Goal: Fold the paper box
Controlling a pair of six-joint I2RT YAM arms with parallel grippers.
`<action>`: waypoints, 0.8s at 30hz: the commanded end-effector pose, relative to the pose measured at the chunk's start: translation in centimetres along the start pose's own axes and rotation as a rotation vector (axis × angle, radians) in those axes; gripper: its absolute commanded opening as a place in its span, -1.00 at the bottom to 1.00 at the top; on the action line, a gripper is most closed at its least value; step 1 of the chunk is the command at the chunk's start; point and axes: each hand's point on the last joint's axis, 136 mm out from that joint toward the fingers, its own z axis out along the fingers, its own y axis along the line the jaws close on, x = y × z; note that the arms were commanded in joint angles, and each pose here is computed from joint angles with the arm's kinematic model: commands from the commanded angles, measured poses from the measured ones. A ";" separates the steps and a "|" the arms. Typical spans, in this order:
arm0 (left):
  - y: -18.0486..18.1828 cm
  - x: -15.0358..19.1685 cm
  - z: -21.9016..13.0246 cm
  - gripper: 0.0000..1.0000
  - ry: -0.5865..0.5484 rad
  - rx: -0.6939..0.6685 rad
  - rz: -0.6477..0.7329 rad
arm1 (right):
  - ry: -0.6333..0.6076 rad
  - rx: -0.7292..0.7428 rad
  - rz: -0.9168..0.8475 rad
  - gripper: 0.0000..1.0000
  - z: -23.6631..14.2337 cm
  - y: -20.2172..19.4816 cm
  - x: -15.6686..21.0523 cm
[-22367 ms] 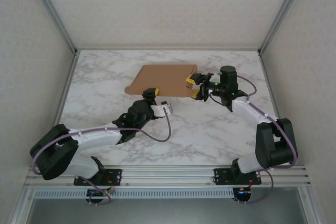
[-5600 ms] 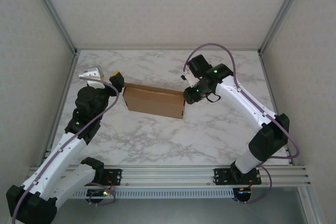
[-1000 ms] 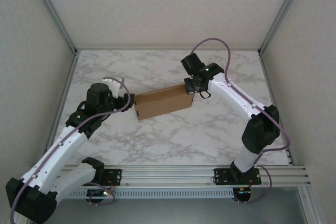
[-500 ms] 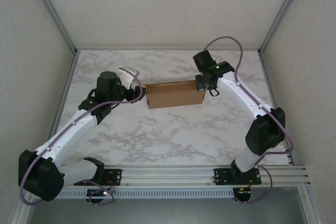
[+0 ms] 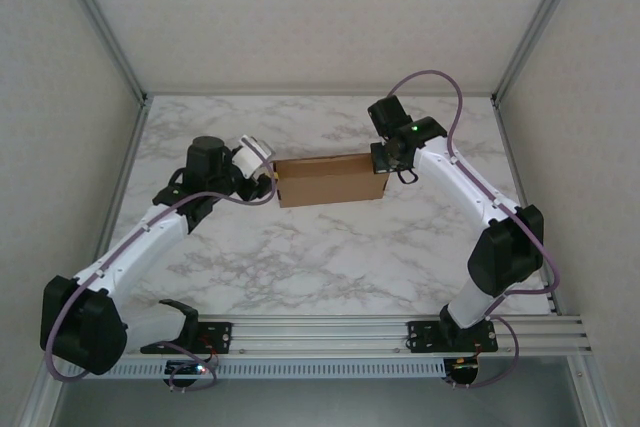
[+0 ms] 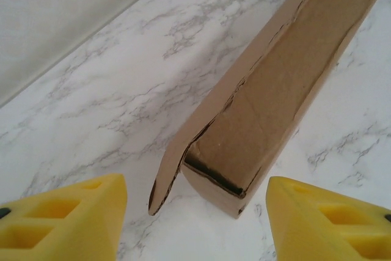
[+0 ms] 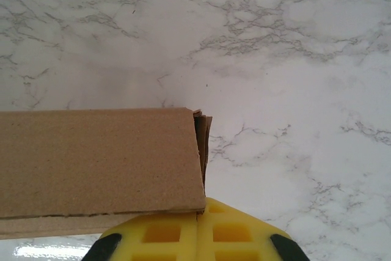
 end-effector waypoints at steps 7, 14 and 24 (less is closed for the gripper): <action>3.3 0.7 0.7 0.17 0.034 -0.136 0.011 | -0.007 -0.031 -0.003 -0.96 -0.6 0.2 0.4; 3.0 0.2 2.0 -0.01 0.019 -0.082 -0.020 | -0.007 -0.040 -0.001 -0.96 -0.6 0.4 0.4; 2.7 -1.9 2.6 -0.52 -0.043 -0.027 -0.102 | 0.007 -0.058 -0.003 -0.98 -0.5 0.8 0.5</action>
